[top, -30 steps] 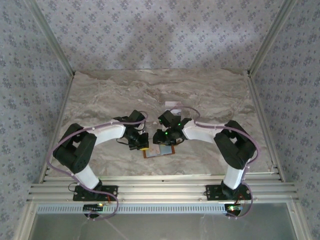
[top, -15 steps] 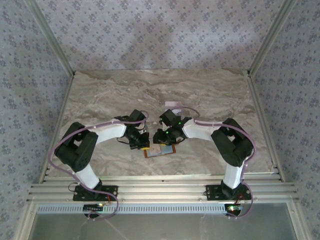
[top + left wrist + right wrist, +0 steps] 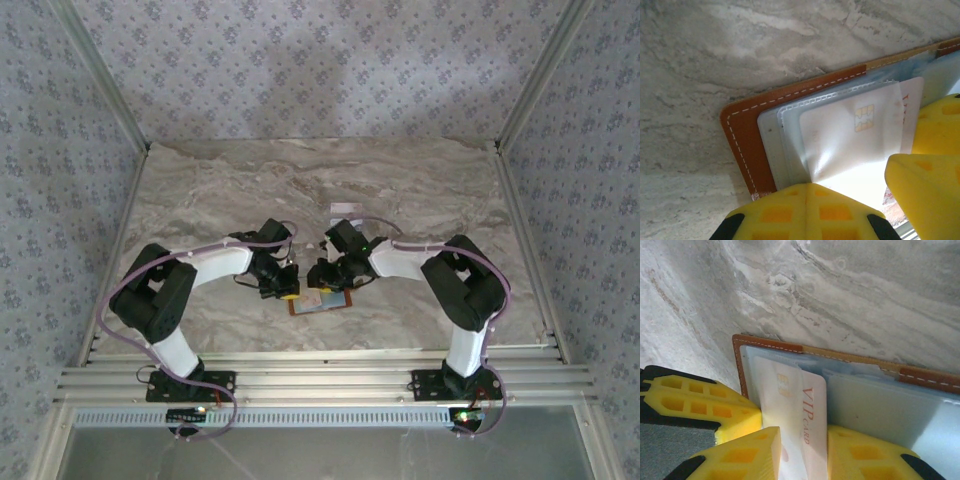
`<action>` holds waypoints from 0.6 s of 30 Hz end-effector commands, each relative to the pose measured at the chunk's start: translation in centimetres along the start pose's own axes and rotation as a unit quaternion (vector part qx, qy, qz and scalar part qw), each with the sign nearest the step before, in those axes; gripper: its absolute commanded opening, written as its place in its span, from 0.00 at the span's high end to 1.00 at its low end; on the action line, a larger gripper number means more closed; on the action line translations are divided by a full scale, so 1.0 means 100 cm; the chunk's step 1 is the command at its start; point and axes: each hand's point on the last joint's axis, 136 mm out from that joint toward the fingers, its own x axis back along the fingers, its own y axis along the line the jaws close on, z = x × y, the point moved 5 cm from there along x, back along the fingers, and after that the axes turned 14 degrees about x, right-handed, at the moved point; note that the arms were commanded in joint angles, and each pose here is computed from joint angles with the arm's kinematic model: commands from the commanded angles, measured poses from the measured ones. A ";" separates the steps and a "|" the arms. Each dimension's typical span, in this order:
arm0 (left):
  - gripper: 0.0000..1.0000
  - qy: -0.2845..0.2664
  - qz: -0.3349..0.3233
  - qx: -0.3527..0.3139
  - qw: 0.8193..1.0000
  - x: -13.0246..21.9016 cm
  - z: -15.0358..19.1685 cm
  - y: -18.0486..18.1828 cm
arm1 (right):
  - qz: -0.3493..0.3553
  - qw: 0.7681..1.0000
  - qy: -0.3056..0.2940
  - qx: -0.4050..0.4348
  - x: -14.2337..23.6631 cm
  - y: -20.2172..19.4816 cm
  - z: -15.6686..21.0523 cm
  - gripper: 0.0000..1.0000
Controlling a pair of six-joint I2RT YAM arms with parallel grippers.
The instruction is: Take the credit cards out of the card holder
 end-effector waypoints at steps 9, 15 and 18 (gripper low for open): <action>0.98 0.002 -0.113 0.021 0.993 -0.027 0.003 0.049 | -0.080 0.997 -0.021 0.002 0.007 0.013 0.008 0.79; 0.98 0.002 -0.115 0.023 0.993 -0.028 0.004 0.051 | -0.078 0.997 -0.031 -0.002 0.011 0.010 0.009 0.86; 0.98 0.002 -0.118 0.023 0.993 -0.027 0.004 0.052 | -0.075 0.997 -0.034 -0.003 0.013 0.008 0.010 0.90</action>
